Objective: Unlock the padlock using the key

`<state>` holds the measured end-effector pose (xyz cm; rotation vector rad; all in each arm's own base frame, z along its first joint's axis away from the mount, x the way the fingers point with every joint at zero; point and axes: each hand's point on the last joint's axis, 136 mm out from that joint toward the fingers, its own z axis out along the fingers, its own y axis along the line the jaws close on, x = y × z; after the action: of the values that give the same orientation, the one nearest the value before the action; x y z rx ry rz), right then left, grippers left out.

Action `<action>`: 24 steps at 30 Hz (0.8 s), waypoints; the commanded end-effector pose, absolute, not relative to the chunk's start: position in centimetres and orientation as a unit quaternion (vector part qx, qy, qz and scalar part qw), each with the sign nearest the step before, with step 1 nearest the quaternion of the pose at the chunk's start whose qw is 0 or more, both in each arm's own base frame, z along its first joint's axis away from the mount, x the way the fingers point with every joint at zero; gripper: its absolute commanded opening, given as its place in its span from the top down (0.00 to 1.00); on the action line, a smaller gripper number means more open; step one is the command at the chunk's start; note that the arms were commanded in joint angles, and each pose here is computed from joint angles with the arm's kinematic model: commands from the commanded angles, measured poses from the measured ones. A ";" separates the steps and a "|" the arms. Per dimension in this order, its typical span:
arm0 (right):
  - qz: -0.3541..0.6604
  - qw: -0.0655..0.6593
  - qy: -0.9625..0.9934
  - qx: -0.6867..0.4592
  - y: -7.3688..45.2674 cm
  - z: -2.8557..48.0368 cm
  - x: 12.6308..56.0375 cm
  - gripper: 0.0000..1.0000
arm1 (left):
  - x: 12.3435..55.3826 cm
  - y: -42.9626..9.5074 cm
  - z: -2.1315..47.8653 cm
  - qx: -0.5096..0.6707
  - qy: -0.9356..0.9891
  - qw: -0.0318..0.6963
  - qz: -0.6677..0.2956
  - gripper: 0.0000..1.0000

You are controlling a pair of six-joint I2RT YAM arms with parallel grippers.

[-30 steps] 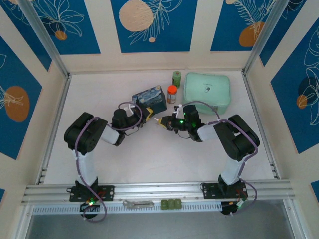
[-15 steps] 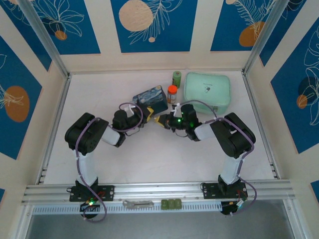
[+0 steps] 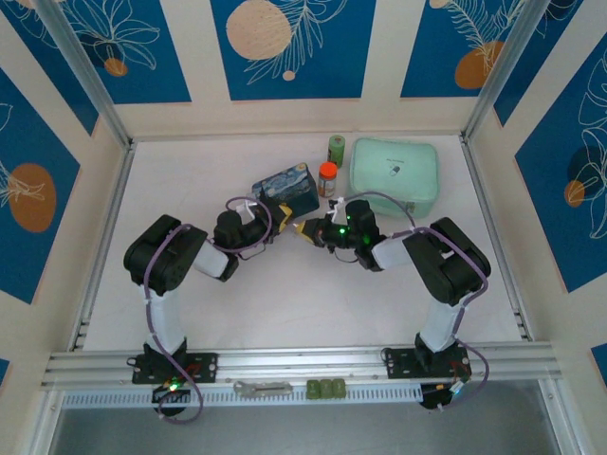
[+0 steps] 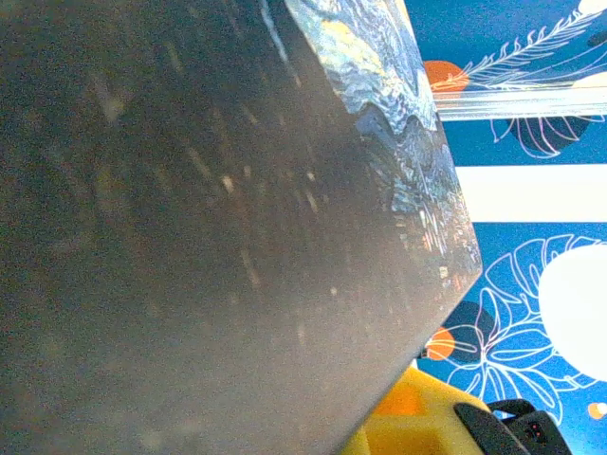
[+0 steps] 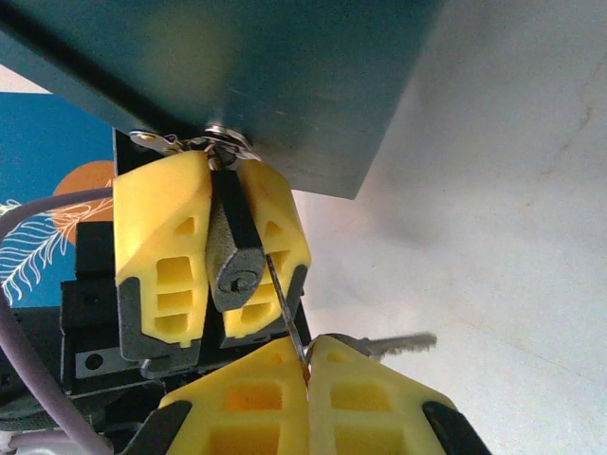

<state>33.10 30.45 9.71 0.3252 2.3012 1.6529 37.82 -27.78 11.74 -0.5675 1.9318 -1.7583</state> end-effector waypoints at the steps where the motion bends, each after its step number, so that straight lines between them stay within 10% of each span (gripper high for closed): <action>1: 0.577 0.157 0.794 0.111 30.1 10.4 32.8 1.00 | 37.6 -28.2 13.1 -0.189 0.685 0.248 -0.659 1.00; 24: 0.587 0.167 0.786 0.102 30.4 11.3 32.8 1.00 | 37.5 -28.2 13.2 -0.191 0.684 0.248 -0.658 1.00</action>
<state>32.21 29.74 10.45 0.3241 2.2782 1.6488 37.67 -27.77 11.46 -0.5737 1.9385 -1.7539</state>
